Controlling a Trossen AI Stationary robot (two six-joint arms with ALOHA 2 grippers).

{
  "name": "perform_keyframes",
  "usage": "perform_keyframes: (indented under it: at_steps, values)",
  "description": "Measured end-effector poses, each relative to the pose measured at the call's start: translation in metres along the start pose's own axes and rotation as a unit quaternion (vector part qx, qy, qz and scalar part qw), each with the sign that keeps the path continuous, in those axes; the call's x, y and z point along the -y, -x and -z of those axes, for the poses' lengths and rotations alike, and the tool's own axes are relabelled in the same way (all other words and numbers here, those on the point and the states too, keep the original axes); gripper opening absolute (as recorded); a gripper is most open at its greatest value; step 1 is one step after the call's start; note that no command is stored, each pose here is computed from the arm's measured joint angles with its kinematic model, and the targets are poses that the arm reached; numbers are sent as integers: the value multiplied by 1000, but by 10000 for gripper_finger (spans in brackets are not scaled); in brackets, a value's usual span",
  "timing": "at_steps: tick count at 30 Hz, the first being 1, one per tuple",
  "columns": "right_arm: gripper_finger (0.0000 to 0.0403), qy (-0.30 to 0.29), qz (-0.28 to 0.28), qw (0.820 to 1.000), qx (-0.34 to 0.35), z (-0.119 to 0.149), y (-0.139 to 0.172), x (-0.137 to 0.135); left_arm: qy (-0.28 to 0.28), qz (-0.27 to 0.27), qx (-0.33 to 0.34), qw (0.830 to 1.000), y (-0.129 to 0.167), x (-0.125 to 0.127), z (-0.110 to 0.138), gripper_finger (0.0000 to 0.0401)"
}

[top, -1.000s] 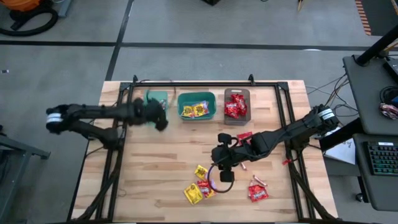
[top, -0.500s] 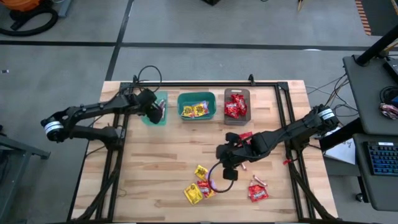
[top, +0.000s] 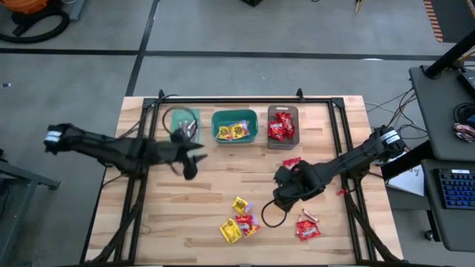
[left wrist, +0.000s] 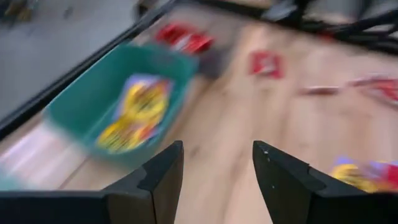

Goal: Sort candy
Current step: Put the red candy into the black bin

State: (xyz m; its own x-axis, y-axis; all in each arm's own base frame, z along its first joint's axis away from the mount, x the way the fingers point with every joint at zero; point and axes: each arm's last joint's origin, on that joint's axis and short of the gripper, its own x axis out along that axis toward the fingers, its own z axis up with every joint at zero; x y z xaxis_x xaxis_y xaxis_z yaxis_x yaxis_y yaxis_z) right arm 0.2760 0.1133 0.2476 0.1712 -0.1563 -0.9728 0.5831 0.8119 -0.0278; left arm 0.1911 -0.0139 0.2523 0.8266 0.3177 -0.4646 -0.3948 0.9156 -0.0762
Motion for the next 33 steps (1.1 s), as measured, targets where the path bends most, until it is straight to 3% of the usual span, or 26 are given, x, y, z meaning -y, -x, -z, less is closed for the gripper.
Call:
perform_keyframes:
  at_steps: [6, 12, 21, 33]
  values:
    - [142, -59, 51, 997, -6, -5, -21, 19, -66, 42, 67, 995, 5, 38, 1, 176]
    - [178, -93, 95, 991, -32, -15, -53, 49, -87, 38, 77, 993, -8, 50, 4, 176]
    - [220, -118, 66, 991, -24, -28, -100, 83, -95, 6, 71, 993, -18, 53, 9, 176]
    - [205, -131, 36, 990, -25, -19, -124, 96, -78, 7, 71, 994, -19, 53, 9, 176]
